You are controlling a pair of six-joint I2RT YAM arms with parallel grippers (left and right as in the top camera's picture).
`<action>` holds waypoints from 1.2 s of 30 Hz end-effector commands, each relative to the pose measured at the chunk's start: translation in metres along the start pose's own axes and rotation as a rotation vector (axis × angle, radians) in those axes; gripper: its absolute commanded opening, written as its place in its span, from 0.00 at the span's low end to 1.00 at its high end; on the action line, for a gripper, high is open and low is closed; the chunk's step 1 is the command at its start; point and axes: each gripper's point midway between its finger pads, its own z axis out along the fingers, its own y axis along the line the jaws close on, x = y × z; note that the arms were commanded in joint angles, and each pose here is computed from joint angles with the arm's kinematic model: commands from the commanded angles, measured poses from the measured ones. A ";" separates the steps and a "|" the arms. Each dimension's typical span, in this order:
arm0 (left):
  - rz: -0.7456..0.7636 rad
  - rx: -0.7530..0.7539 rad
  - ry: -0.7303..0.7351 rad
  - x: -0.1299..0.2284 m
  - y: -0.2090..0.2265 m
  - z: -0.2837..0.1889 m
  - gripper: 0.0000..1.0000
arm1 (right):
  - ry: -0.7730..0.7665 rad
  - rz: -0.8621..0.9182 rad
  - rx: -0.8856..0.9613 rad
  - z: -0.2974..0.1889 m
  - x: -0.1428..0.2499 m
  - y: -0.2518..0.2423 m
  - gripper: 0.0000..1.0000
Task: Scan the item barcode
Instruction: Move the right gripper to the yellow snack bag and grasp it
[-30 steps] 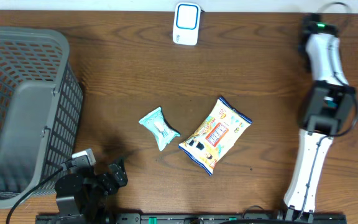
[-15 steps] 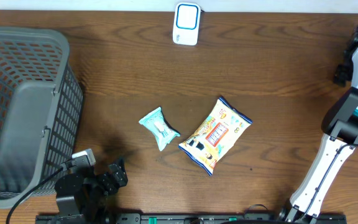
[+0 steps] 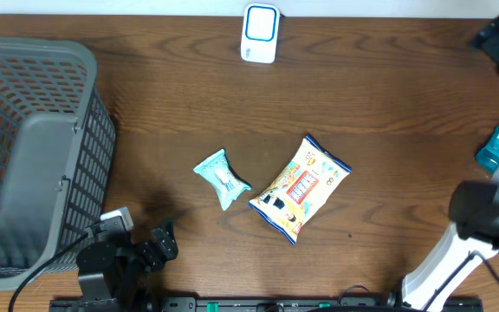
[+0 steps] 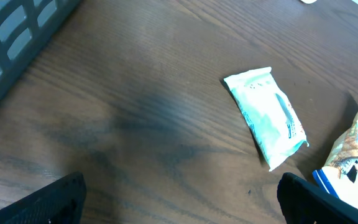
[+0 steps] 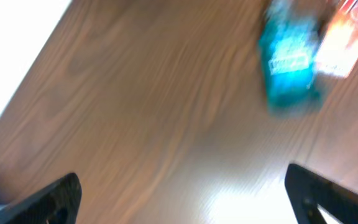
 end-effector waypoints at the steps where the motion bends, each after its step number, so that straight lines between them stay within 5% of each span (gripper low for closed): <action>1: 0.010 0.009 0.001 0.000 -0.001 0.000 0.98 | 0.296 0.097 -0.156 -0.015 0.081 0.056 0.99; 7: 0.010 0.009 0.001 0.000 -0.001 0.000 0.98 | 0.471 -0.261 -0.122 -0.015 0.185 0.094 0.99; 20: 0.010 0.009 0.001 0.000 -0.001 0.000 0.98 | 0.558 -0.384 0.177 0.051 0.370 0.089 0.99; 26: 0.010 0.009 0.001 0.000 -0.001 0.000 0.98 | 0.513 -0.255 0.317 0.088 0.400 0.055 0.99; 36: 0.010 0.009 0.001 0.000 -0.001 0.000 0.98 | 0.497 -0.253 0.278 0.127 0.419 0.046 0.99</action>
